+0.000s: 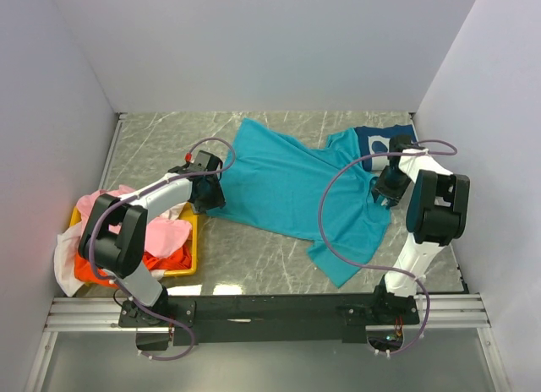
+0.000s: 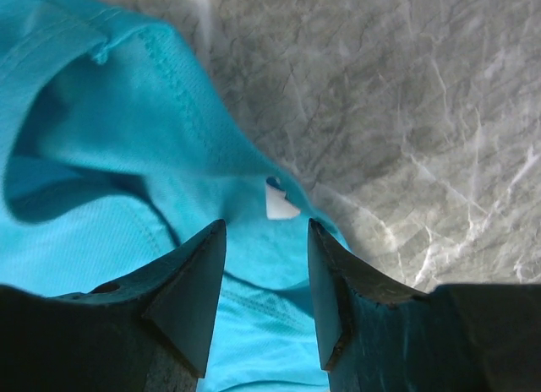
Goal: Fold and stack the t-shirts
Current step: Flatten the tshirt out
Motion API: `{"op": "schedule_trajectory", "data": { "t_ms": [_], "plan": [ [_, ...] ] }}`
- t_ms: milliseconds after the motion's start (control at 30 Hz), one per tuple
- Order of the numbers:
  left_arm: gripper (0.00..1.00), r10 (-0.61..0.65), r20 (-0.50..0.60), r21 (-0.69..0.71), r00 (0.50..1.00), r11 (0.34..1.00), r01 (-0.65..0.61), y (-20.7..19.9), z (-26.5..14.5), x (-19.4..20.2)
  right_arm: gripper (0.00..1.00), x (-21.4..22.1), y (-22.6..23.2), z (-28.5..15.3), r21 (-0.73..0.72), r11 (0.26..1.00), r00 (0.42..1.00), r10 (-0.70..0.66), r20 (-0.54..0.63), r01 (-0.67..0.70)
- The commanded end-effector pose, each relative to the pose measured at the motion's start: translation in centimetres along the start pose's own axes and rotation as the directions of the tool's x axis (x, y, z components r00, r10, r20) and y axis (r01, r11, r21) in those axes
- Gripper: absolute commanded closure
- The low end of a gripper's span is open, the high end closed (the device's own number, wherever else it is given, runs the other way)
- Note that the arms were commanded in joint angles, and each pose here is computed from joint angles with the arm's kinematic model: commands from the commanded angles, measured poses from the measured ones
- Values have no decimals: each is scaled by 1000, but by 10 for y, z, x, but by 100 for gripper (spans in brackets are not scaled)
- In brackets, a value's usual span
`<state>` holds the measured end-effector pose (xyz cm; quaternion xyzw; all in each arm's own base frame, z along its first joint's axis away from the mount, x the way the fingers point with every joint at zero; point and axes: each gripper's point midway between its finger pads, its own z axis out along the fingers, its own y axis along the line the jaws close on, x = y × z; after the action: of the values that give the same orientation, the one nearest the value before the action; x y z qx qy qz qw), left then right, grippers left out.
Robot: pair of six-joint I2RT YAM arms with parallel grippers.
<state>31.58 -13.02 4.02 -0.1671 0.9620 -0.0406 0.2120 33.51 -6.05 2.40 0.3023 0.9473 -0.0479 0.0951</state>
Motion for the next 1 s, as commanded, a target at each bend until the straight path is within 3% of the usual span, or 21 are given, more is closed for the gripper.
{"op": "schedule_trajectory", "data": {
  "t_ms": [0, 267, 467, 633, 967],
  "plan": [
    [42, -20, 21, 29, 1000, 999, 19, -7, -8, -5, 50, -17, -2, 4, 31, 999, 999, 13, 43, -15],
    [42, -14, 19, 29, 1000, 999, 13, -8, -8, -6, 64, -24, -12, 12, 76, 997, 999, 21, 50, -25],
    [42, -10, 17, 23, 1000, 1000, 9, -7, -7, -6, 84, -27, -18, 19, 109, 994, 999, 21, 49, -26],
    [42, 0, 19, 2, 1000, 1000, 0, -2, -7, -5, 95, -26, -24, 24, 130, 991, 999, 30, 43, -36],
    [44, 5, -43, -15, 999, 1000, -6, 5, 1, 16, 98, -28, -28, 26, 126, 990, 998, 53, 34, -57]
  ]
}}
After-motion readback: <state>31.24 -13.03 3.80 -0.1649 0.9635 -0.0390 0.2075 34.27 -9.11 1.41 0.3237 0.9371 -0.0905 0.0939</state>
